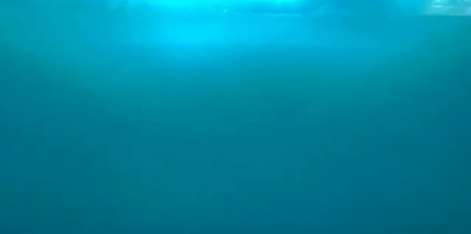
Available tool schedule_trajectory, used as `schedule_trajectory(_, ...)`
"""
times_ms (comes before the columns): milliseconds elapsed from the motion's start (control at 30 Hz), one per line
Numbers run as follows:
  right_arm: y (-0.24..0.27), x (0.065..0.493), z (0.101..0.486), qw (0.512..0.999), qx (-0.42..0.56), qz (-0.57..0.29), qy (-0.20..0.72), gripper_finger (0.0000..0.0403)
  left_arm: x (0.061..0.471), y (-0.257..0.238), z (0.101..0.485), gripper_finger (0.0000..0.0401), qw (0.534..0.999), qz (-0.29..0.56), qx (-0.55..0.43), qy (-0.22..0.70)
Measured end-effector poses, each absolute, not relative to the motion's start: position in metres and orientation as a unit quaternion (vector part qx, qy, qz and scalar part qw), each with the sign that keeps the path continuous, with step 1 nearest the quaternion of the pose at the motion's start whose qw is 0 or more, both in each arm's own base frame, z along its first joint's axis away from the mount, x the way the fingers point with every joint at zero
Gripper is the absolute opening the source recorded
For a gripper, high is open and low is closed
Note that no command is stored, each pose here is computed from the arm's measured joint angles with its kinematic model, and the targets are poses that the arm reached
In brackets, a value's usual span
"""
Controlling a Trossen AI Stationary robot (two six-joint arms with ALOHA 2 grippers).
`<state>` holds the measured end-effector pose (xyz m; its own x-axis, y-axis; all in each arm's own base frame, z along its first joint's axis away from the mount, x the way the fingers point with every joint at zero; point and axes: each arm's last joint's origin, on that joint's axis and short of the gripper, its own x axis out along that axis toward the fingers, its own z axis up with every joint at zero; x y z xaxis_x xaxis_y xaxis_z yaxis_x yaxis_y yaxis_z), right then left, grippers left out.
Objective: Pick and place Granola Bars by type
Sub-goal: Put the red granola bar into the yellow bin
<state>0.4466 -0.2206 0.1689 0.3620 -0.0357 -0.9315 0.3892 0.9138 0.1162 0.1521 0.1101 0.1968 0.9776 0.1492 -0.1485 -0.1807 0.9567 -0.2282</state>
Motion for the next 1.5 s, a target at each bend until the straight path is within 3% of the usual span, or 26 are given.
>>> schedule_trajectory(200,-0.221,0.444,0.17,0.803,0.165,-0.13,0.557,0.0204,0.152,0.11,0.197,0.034,0.987,0.084,-0.122,0.066)
schedule_trajectory(433,-0.213,0.429,0.165,0.752,0.171,-0.107,0.627,0.0174,0.152,0.11,0.194,0.034,0.985,0.084,-0.127,0.076)
schedule_trajectory(767,-0.211,0.426,0.165,0.742,0.17,-0.101,0.64,0.0152,0.152,0.11,0.193,0.0336,0.985,0.085,-0.129,0.08)
schedule_trajectory(867,-0.211,0.426,0.165,0.744,0.161,-0.093,0.642,0.012,0.152,0.11,0.193,0.0337,0.985,0.084,-0.13,0.081)
schedule_trajectory(1033,-0.211,0.426,0.165,0.748,0.149,-0.081,0.642,0.0016,0.152,0.11,0.193,0.0335,0.985,0.085,-0.13,0.081)
schedule_trajectory(1500,-0.19,0.449,0.184,0.812,0.073,-0.035,0.577,0.0,0.151,0.109,0.192,0.0336,0.983,0.085,-0.134,0.089)
